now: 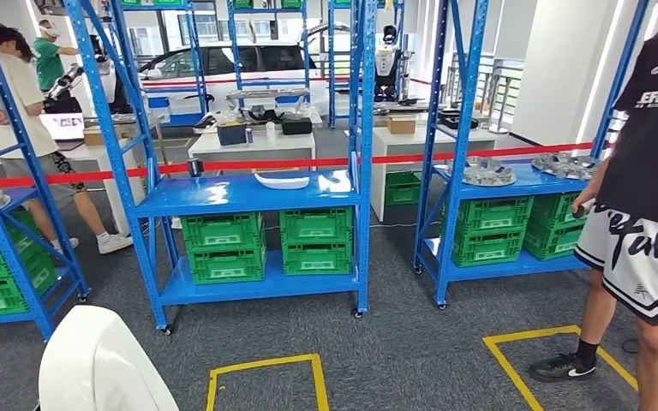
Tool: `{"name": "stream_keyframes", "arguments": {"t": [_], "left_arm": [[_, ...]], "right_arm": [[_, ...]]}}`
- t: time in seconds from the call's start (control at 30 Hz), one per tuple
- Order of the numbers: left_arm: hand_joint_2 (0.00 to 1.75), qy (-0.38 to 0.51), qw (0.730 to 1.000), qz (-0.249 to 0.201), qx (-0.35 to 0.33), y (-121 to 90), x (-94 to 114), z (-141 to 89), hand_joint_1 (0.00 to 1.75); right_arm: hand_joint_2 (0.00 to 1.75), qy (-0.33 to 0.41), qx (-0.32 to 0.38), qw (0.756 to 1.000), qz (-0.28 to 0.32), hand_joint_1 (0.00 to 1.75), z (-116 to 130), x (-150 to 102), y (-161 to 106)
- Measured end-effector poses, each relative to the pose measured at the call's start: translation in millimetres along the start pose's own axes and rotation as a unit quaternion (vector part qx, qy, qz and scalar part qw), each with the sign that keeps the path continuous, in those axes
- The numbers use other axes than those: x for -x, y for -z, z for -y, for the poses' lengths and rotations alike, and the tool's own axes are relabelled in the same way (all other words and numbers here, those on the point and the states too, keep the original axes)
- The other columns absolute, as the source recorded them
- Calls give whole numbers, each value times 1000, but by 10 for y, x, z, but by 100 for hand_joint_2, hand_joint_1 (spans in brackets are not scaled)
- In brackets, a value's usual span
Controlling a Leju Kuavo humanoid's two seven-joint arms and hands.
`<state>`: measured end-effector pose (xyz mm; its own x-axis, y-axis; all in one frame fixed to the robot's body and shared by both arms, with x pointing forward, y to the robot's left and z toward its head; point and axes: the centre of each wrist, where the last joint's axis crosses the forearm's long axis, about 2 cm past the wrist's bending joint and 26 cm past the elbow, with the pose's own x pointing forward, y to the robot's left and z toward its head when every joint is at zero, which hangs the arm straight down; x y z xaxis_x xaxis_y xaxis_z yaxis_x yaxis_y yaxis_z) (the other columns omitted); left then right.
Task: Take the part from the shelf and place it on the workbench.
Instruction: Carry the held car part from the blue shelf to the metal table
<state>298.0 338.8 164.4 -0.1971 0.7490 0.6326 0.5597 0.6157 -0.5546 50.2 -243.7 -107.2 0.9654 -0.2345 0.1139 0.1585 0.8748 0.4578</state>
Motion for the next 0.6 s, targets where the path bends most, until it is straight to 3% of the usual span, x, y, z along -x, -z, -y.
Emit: {"name": "stream_keyframes", "arguments": {"t": [0.6], "left_arm": [[175,-4,1000,-3,-6,-32,50,-5,175]], "right_arm": [[175,-1,3,1000,9,0,30,25,-12]]}}
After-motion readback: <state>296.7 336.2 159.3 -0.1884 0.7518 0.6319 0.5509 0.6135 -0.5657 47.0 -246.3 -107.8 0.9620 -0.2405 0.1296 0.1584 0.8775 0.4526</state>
